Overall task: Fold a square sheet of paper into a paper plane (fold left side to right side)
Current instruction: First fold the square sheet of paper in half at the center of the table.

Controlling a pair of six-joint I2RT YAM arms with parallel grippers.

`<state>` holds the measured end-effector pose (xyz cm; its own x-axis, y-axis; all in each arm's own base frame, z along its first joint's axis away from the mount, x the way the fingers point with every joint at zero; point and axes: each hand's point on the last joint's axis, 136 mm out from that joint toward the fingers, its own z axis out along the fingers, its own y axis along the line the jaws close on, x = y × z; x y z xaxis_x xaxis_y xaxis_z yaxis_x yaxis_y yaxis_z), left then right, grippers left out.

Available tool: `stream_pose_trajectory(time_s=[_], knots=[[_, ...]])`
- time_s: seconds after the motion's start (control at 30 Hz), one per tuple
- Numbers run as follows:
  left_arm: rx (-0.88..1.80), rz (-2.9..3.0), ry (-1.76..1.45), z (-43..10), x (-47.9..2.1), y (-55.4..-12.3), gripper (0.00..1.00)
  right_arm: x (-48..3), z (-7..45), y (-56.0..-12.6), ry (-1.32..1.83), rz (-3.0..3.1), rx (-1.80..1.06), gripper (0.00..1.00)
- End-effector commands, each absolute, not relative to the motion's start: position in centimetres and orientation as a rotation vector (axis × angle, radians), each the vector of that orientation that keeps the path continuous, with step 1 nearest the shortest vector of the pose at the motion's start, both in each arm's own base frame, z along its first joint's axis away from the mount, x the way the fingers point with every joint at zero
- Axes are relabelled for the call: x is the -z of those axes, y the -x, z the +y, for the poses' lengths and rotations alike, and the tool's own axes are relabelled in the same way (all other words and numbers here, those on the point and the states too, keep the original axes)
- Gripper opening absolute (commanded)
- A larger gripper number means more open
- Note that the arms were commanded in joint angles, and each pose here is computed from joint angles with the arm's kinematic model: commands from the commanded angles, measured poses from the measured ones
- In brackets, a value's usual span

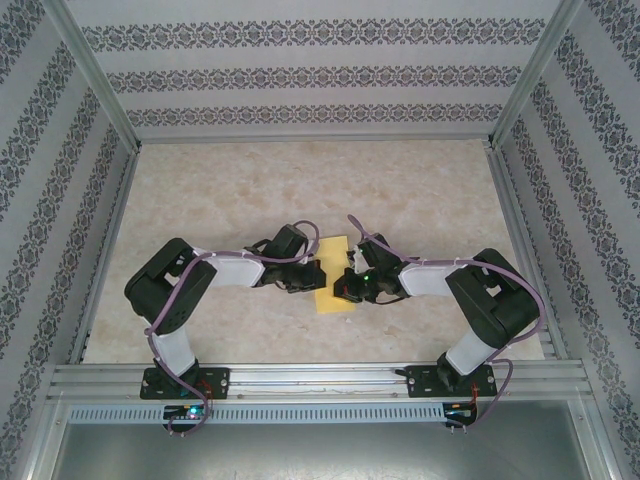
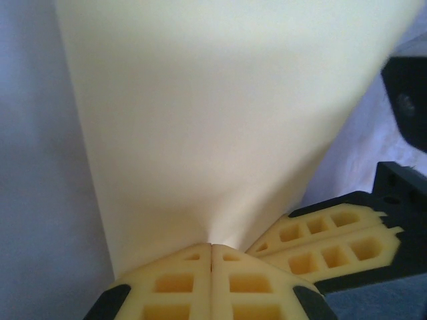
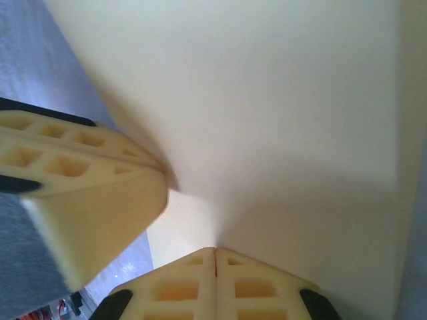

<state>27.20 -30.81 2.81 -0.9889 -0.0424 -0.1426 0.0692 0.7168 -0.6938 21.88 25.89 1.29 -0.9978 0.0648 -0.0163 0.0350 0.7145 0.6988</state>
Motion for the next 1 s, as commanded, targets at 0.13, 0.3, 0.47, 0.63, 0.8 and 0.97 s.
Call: stream_pose_trajectory(time_s=[0.13, 0.3, 0.47, 0.63, 0.8, 0.97], knots=[[1.200, 2.656, 0.016, -30.6, -6.0, -29.8, 0.00, 2.5, 22.2, -19.1, -0.144, 3.064, -0.855, 0.00], [1.204, 2.639, 0.016, -30.4, -6.4, -30.4, 0.00, 2.7, 21.8, -19.0, -0.150, 3.065, -0.823, 0.00], [1.226, 2.625, -0.001, -30.6, -6.4, -30.5, 0.00, 2.6, 21.8, -19.0, -0.145, 3.066, -0.825, 0.00], [1.261, 2.615, -0.013, -31.3, -5.9, -30.9, 0.00, 2.7, 21.8, -19.0, -0.145, 3.068, -0.814, 0.00], [1.242, 2.631, -0.014, -31.5, -4.8, -31.4, 0.00, 2.9, 21.7, -19.0, -0.148, 3.077, -0.805, 0.00], [1.204, 2.660, 0.002, -31.2, -3.5, -31.4, 0.00, 3.1, 21.4, -18.8, -0.144, 3.089, -0.776, 0.00]])
